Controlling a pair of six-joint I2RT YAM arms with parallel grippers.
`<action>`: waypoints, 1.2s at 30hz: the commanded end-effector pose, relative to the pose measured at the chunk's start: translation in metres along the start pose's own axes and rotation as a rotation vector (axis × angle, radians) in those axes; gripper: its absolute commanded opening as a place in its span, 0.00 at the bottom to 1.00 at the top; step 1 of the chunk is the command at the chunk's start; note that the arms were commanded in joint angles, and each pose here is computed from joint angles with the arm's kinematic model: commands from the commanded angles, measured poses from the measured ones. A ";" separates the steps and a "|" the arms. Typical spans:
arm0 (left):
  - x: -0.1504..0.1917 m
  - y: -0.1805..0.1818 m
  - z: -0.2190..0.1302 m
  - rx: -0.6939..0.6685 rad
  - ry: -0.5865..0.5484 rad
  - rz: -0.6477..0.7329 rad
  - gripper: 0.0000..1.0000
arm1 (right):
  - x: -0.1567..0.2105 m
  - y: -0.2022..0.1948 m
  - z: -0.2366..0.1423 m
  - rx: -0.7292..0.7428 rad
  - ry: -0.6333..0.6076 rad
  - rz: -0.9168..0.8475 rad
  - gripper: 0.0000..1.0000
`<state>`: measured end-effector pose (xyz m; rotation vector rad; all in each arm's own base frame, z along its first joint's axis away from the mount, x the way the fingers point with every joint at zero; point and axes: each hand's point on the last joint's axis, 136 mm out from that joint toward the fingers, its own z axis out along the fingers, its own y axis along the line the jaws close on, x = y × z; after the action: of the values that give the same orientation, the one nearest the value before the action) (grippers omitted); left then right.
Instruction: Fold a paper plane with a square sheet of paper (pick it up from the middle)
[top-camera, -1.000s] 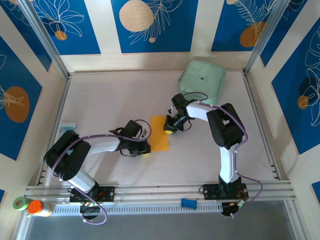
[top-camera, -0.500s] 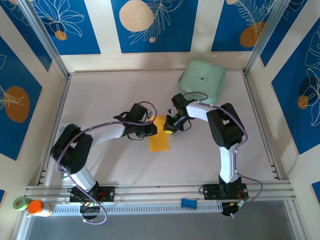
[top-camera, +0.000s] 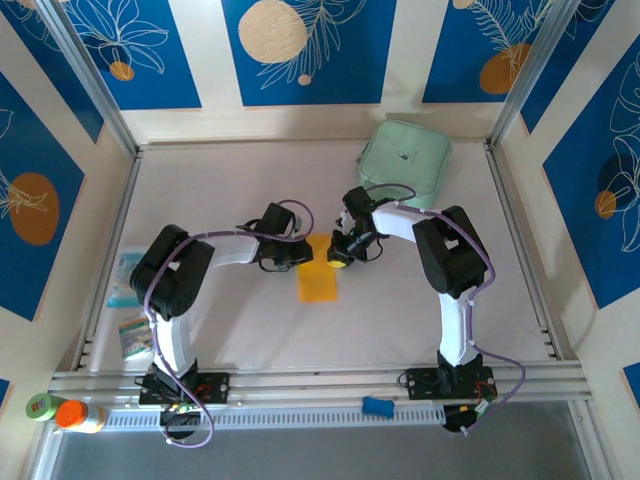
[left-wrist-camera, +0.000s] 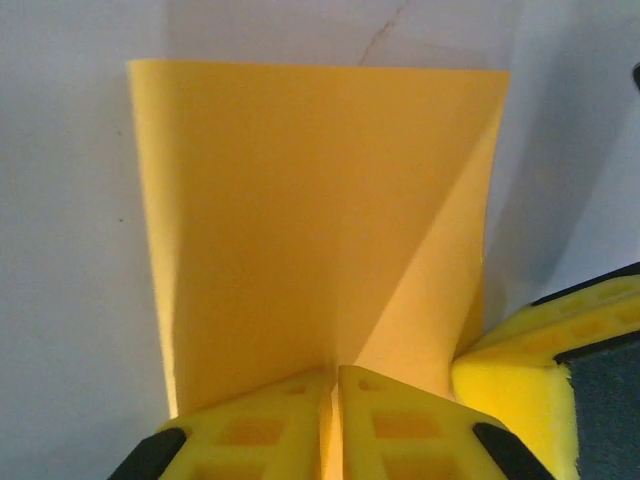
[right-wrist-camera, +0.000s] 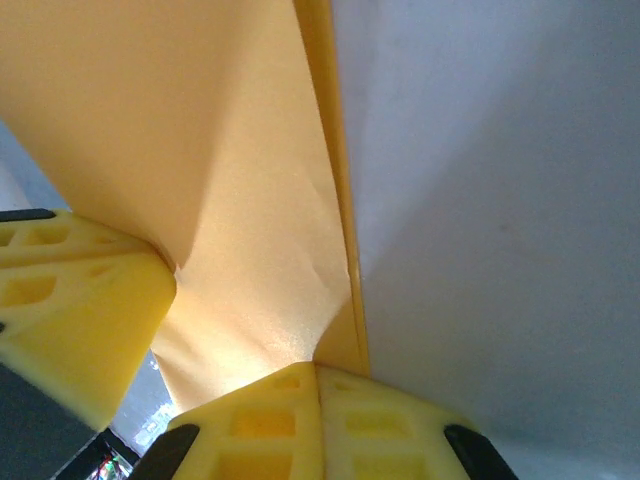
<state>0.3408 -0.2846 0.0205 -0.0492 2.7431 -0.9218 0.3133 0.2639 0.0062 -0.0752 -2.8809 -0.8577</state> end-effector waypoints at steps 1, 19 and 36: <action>0.006 0.040 0.003 -0.064 0.010 -0.062 0.15 | 0.029 -0.110 0.035 0.401 0.078 0.121 0.06; -0.013 -0.023 -0.026 0.146 -0.041 -0.014 0.15 | 0.031 -0.115 0.038 0.424 0.089 0.122 0.05; -0.021 0.069 -0.013 -0.134 -0.056 -0.293 0.15 | 0.035 -0.128 0.035 0.481 0.093 0.117 0.05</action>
<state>0.3599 -0.2704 0.0203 -0.2750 2.7342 -0.9891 0.3140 0.2611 0.0038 -0.0728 -2.8986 -0.8111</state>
